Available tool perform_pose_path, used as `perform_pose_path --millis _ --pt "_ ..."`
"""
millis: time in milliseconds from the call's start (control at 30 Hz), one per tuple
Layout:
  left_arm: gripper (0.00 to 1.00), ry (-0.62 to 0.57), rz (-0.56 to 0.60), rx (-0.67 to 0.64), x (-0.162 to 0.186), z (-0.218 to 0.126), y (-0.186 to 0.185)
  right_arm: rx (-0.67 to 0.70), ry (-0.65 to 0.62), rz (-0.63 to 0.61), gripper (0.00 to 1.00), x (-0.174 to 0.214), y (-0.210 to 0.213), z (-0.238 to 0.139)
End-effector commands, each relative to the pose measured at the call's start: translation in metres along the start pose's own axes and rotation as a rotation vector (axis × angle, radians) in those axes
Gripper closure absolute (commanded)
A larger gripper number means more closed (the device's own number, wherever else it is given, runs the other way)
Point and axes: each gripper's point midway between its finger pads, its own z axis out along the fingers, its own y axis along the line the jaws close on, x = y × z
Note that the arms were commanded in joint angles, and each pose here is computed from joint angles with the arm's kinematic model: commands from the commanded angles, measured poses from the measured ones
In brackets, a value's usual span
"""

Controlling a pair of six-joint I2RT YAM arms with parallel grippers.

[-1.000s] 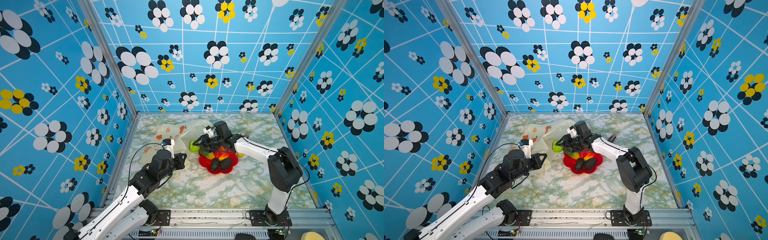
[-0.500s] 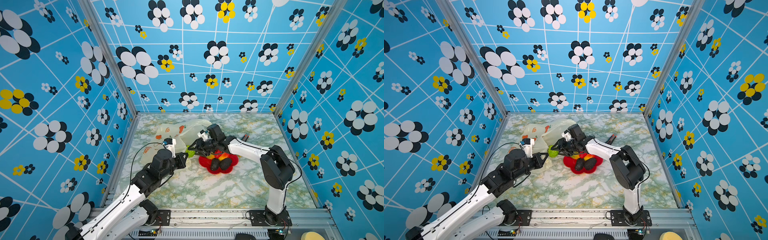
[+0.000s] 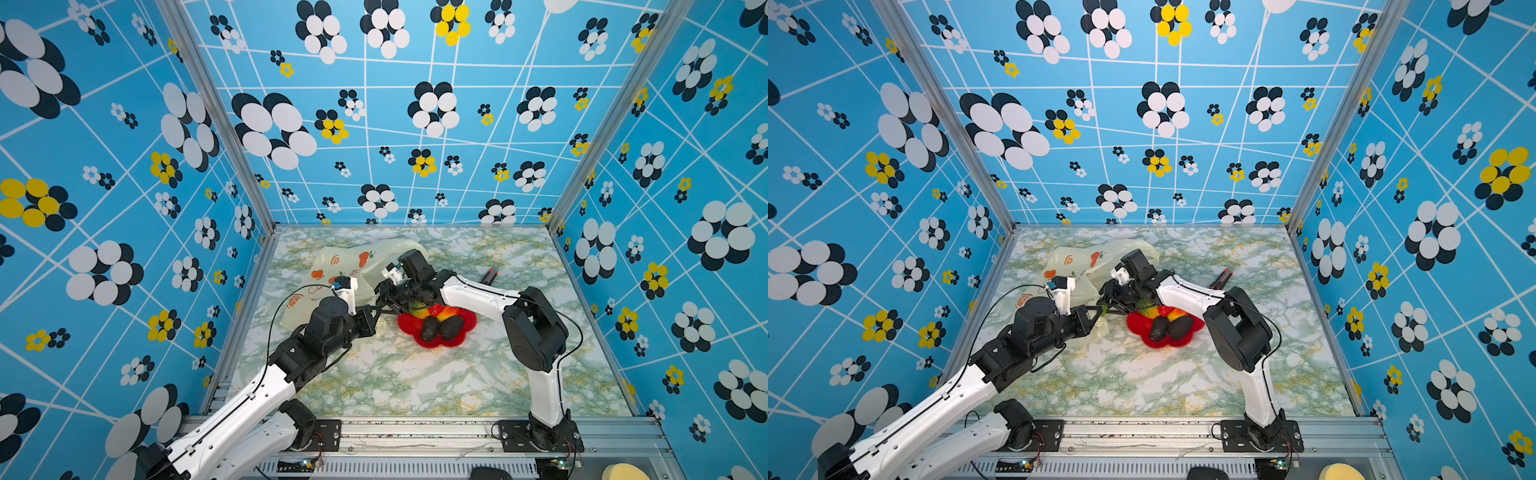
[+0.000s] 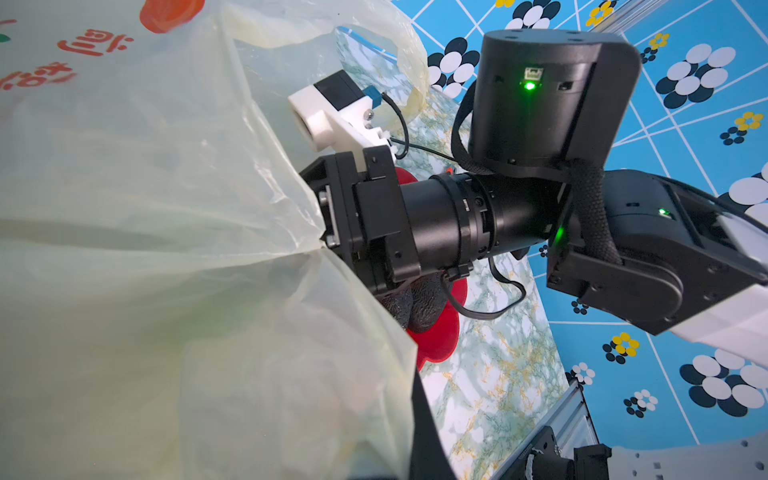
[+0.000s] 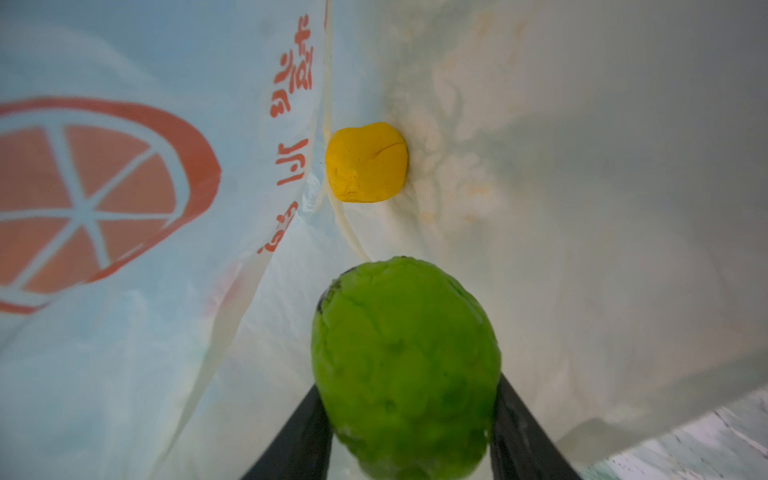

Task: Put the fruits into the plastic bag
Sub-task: 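Carry the green fruit into the bag mouth held by the left gripper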

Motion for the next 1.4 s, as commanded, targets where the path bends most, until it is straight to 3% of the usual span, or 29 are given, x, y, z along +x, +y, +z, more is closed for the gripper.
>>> perform_pose_path --millis 0,233,333,433,833,1367 --pt "1.00 0.003 0.020 0.047 -0.001 0.002 -0.012 0.007 0.010 -0.021 0.59 -0.001 0.006 0.011" --pt "1.00 0.009 0.031 0.046 0.000 0.004 -0.012 -0.004 0.019 -0.033 0.49 -0.003 0.015 0.023" --pt "1.00 0.008 0.034 0.043 0.000 0.002 -0.011 -0.006 0.022 -0.037 0.31 -0.003 0.016 0.024" --pt "1.00 0.006 0.034 0.039 0.001 0.002 -0.009 -0.006 0.022 -0.043 0.24 -0.002 0.017 0.023" --pt "1.00 0.006 0.025 0.035 0.001 0.003 -0.008 0.005 0.023 -0.046 0.16 0.002 0.012 0.021" --pt "1.00 0.004 0.002 0.025 0.003 0.003 -0.004 0.037 0.006 -0.084 0.14 0.004 0.011 0.012"
